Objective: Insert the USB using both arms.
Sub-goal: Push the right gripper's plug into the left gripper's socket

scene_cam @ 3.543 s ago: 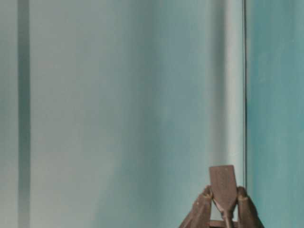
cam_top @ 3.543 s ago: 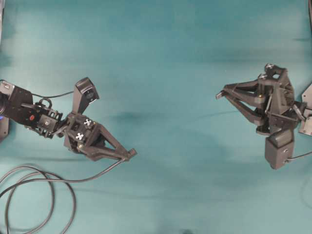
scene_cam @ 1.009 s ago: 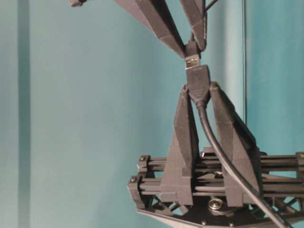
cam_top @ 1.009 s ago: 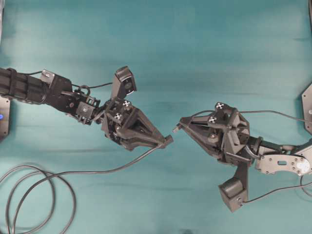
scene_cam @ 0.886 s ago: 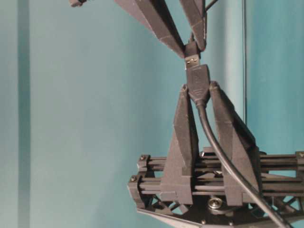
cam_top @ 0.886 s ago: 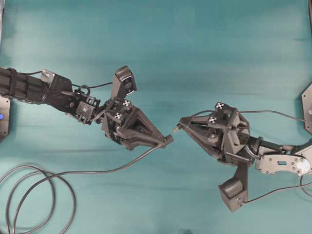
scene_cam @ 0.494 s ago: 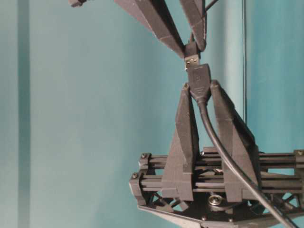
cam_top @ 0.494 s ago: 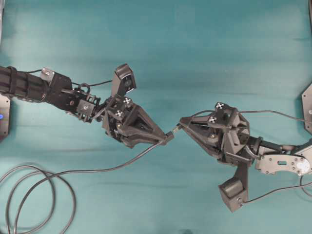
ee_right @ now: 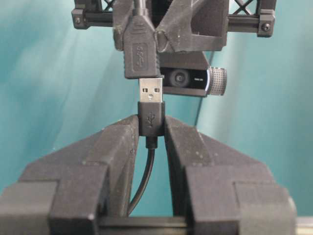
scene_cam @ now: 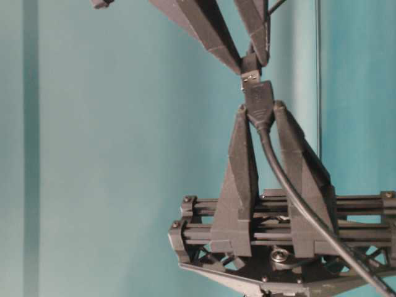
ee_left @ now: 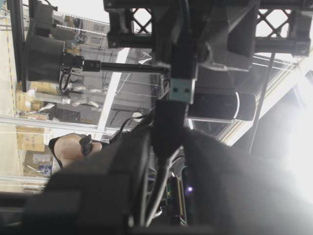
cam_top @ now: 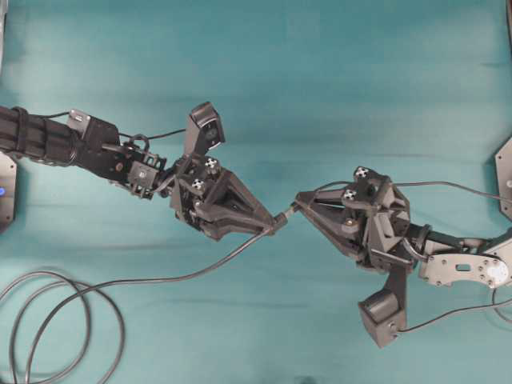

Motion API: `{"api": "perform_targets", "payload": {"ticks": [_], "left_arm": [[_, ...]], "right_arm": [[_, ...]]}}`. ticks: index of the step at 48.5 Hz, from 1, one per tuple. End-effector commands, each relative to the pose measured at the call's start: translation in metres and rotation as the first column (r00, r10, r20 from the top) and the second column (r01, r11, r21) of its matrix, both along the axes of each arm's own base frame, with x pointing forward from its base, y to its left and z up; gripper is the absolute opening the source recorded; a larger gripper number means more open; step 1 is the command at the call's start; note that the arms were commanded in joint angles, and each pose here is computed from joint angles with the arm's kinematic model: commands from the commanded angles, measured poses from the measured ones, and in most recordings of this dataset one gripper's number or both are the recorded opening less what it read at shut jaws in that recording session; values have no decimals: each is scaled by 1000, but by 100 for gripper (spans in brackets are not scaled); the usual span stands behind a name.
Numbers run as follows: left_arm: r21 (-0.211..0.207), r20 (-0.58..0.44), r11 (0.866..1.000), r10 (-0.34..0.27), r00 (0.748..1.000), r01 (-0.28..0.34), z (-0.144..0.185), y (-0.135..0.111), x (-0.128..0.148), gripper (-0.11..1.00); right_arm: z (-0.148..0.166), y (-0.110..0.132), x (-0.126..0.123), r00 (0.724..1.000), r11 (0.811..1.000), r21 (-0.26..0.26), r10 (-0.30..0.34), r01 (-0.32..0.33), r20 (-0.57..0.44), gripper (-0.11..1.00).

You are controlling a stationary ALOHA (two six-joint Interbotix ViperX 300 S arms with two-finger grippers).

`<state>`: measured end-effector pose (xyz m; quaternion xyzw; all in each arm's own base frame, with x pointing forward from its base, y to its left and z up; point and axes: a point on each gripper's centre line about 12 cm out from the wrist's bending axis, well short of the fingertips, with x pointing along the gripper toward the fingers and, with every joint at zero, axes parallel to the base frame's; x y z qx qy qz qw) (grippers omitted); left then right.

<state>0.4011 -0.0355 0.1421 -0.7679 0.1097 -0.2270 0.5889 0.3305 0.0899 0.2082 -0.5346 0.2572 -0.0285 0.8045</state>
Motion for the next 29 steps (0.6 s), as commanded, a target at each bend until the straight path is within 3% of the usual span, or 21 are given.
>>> {"api": "perform_targets", "payload": {"ticks": [1,29], "left_arm": [[-4,35,1000,15,999,-15,12,6,5,21],[2,51,999,36,998,-37,20,13,7,21]], "right_arm": [[8,5,1,1000,1000,6,14,-14,24,21],[2,7,-4,1000,1000,7,20,-20,13,21]]}}
